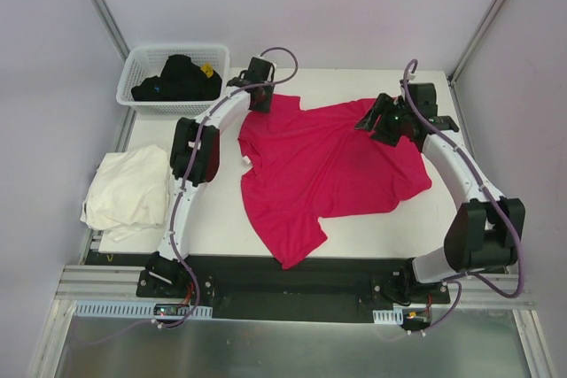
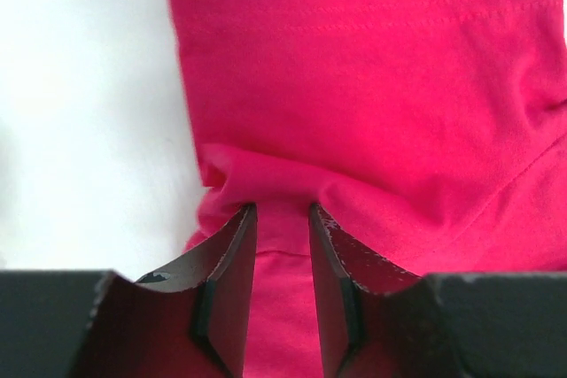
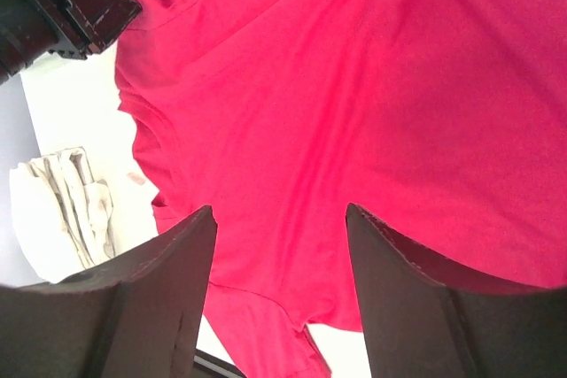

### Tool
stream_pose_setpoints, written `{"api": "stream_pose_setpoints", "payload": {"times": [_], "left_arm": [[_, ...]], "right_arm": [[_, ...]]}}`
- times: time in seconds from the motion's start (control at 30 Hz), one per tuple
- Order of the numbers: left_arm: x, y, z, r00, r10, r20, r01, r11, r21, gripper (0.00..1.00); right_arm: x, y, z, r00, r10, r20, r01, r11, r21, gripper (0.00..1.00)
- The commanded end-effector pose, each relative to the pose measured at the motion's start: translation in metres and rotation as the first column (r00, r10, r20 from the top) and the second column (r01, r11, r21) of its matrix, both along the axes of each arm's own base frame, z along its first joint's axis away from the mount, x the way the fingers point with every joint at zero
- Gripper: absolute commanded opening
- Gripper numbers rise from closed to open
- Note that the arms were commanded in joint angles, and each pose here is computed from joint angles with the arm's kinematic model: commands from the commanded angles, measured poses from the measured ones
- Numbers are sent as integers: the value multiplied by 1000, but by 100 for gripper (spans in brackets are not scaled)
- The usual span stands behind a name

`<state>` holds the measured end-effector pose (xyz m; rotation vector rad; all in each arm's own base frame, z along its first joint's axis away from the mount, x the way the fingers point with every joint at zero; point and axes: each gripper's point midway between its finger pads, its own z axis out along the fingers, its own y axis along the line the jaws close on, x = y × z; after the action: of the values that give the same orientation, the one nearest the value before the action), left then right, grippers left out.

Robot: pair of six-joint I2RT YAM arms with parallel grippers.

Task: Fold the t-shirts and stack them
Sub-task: Flatten out the tshirt

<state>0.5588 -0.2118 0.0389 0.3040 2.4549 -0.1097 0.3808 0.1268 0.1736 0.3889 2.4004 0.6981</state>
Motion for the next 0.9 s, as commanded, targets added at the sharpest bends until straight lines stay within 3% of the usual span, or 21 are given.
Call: {"api": "stream_pose_setpoints", "payload": {"times": [0.0, 0.3, 0.57, 0.87], "left_arm": [[25, 19, 29, 997, 55, 56, -52, 997, -62, 30], [38, 47, 64, 988, 124, 88, -110, 983, -144, 31], [-1, -9, 109, 994, -100, 53, 113, 913, -391, 27], [-23, -33, 114, 960, -268, 87, 280, 874, -398, 29]], "right_arm": [[-21, -5, 29, 998, 7, 65, -5, 1000, -24, 63], [-51, -16, 33, 997, -5, 80, 10, 998, -56, 64], [-34, -2, 25, 997, 14, 78, -14, 1000, 1, 64], [-21, 10, 22, 997, 47, 68, -49, 998, 41, 64]]}}
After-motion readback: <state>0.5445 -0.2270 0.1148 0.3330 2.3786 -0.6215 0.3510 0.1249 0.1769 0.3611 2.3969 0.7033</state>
